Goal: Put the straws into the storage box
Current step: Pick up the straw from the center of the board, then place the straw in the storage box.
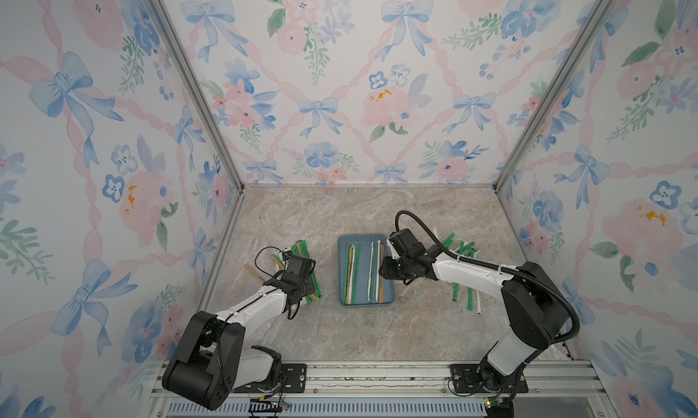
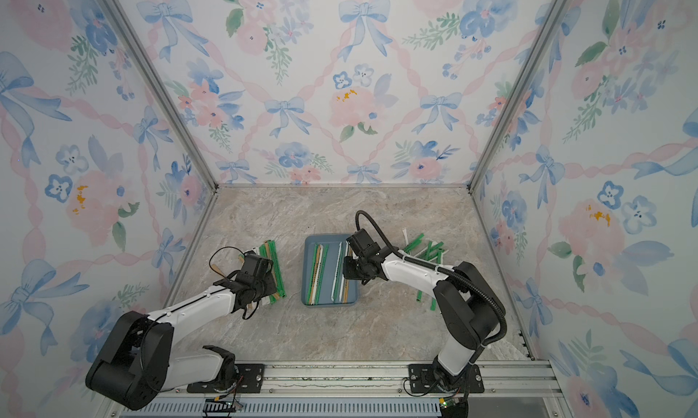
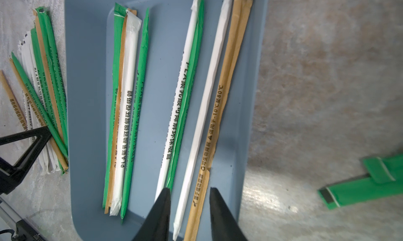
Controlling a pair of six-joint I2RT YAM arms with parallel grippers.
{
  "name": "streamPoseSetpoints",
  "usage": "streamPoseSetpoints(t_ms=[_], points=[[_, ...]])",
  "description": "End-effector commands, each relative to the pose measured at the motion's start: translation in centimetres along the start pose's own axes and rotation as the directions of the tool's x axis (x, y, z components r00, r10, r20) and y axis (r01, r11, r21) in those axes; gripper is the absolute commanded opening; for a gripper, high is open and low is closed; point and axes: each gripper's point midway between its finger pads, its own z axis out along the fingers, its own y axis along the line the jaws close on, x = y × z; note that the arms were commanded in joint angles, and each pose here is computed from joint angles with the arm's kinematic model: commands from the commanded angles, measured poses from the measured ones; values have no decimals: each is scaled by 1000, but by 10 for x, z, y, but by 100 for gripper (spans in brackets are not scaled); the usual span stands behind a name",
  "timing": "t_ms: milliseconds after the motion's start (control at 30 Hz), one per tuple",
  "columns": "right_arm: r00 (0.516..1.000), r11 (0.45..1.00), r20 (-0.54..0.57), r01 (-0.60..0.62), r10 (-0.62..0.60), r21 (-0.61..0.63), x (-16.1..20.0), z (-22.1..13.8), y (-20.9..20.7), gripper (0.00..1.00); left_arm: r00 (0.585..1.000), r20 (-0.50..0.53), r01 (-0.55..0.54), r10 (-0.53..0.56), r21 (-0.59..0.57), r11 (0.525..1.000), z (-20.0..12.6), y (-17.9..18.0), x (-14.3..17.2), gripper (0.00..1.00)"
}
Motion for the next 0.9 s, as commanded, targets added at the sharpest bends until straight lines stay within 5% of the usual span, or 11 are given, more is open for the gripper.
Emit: streamPoseSetpoints(t_ms=[0, 867], points=[[1000, 1000, 4, -2, 2, 27, 1, -6, -10, 33, 1000, -14, 3, -4, -25, 1000, 2, 4, 5, 24], [999, 1000, 39, -3, 2, 25, -7, -22, -7, 33, 995, 102, 12, -21, 88, 996, -35, -20, -25, 11]])
